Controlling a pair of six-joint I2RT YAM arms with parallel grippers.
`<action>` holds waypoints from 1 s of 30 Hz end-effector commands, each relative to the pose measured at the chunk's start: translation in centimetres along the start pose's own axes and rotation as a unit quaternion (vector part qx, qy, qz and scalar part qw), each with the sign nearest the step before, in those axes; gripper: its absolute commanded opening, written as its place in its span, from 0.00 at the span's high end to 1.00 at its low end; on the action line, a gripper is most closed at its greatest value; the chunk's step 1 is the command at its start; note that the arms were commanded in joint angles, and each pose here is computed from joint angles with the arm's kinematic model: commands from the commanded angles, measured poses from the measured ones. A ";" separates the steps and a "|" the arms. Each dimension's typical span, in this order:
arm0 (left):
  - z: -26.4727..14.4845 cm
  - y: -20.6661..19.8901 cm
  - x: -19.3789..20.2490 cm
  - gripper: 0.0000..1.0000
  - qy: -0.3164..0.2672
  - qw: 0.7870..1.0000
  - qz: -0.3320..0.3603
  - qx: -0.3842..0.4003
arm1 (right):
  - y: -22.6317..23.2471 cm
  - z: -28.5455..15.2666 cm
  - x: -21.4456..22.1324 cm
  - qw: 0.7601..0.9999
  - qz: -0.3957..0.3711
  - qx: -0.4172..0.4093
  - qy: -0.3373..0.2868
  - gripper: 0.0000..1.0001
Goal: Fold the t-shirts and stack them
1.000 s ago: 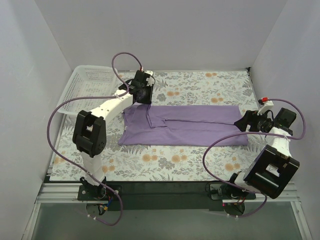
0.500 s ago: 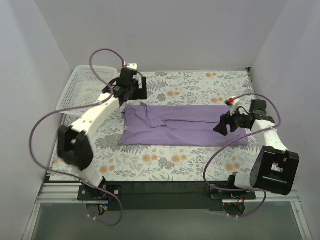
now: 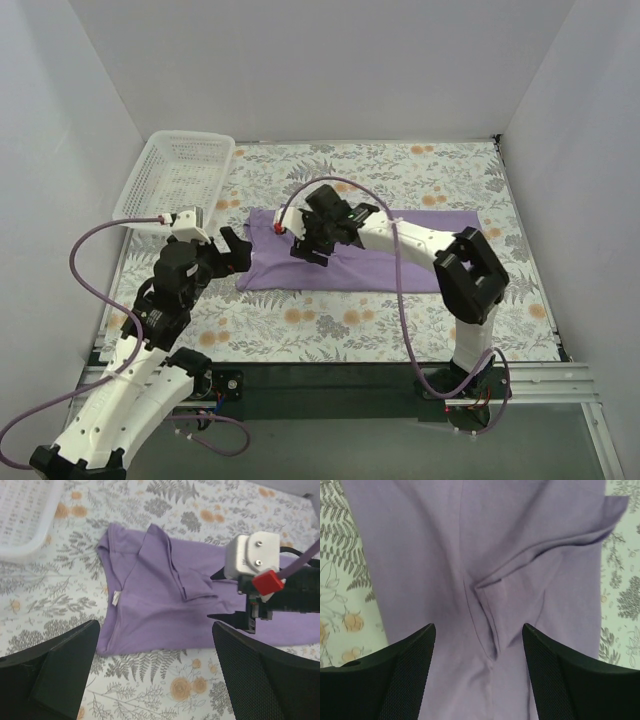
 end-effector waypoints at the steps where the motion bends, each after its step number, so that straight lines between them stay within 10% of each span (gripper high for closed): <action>1: -0.8 0.7 0.8 0.04 -0.008 0.999 -0.024 -0.021 | -0.4 1.3 -2.0 0.997 0.015 0.069 0.015 0.24; 16: -0.3 0.6 0.8 0.03 -0.014 0.999 -0.027 -0.017 | -0.4 6.2 -1.2 0.992 0.016 0.100 0.071 0.35; 30: -0.7 0.7 0.6 0.03 -0.022 0.999 -0.030 -0.019 | -1.4 4.6 -1.9 0.989 0.017 0.132 0.059 0.88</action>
Point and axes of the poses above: each gripper's point midway between its finger pads, its own z axis out along the fingers, its own y axis along the line the jaws close on, x = y × z, the point moved 6 cm from there along -z, back along the fingers, and after that the axes turned 12 degrees about z, right-handed, at the moved point
